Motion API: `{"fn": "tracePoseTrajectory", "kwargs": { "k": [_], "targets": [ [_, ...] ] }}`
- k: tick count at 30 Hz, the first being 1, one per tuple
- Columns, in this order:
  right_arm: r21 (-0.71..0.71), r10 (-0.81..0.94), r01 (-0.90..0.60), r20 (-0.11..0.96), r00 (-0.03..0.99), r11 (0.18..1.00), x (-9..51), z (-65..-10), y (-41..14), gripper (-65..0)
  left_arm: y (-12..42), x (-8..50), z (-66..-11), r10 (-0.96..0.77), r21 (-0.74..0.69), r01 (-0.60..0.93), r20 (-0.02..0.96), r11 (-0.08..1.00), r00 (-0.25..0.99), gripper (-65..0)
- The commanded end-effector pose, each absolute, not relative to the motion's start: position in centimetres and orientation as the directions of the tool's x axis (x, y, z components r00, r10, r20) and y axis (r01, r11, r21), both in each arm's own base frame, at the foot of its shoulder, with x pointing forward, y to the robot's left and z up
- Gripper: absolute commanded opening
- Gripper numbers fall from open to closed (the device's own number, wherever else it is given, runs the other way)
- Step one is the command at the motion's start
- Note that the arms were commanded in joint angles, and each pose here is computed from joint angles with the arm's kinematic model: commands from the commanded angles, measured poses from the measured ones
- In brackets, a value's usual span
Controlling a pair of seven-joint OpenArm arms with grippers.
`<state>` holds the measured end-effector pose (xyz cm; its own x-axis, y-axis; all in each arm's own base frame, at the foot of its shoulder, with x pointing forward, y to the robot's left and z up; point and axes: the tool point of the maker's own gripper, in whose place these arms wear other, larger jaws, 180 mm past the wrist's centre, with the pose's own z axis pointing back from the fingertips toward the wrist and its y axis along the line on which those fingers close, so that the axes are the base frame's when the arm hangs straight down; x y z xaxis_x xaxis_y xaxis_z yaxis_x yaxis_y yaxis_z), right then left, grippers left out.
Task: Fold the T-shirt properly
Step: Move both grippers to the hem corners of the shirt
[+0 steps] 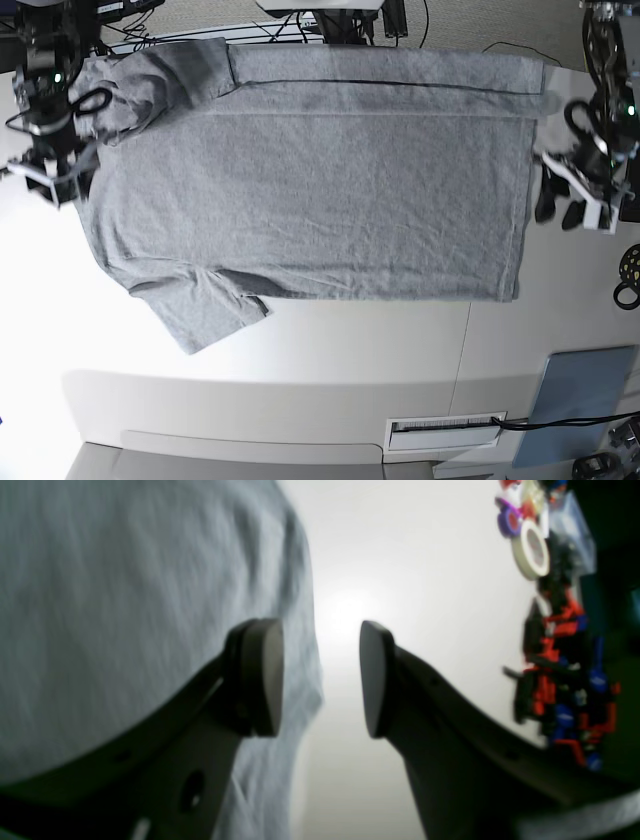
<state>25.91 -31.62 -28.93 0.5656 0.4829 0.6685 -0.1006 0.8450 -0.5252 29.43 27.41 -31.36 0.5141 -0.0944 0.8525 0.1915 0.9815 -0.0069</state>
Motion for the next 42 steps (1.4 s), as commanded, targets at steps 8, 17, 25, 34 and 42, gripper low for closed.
{"fn": "tracePoseTrajectory", "kwargs": {
  "k": [8, 17, 25, 34, 42],
  "targets": [
    [-0.457, 0.446, -0.11, 0.741, 0.501, 0.883, 29.0, -26.8, -29.6, -40.1, 29.2, 35.5, -30.8, 0.013, -0.092, 0.14, 0.874, 0.986, 0.485, -35.4],
    [-0.456, 0.449, -0.121, 0.732, 0.512, 0.882, 29.0, -27.0, -29.5, -40.1, 27.3, 41.9, -33.6, -0.023, -0.081, 0.155, 0.818, 0.985, 0.575, -35.4],
    [-0.457, 0.448, -0.121, 0.725, 0.523, 0.881, 28.9, -27.2, -29.7, -40.1, 27.0, 45.9, -35.8, 0.037, -0.138, 0.102, 0.751, 0.985, 0.659, -35.4],
    [-0.459, 0.448, -0.12, 0.721, 0.529, 0.88, 28.8, -27.2, -29.7, -40.1, 29.2, 46.0, -38.8, 0.076, -0.126, 0.02, 0.712, 0.992, 0.698, -35.4],
    [-0.459, 0.448, -0.12, 0.721, 0.528, 0.88, 28.8, -27.2, -29.7, -40.1, 27.1, 46.0, -38.8, 0.027, -0.156, 0.12, 0.714, 0.98, 0.7, -35.4]
  ]
}}
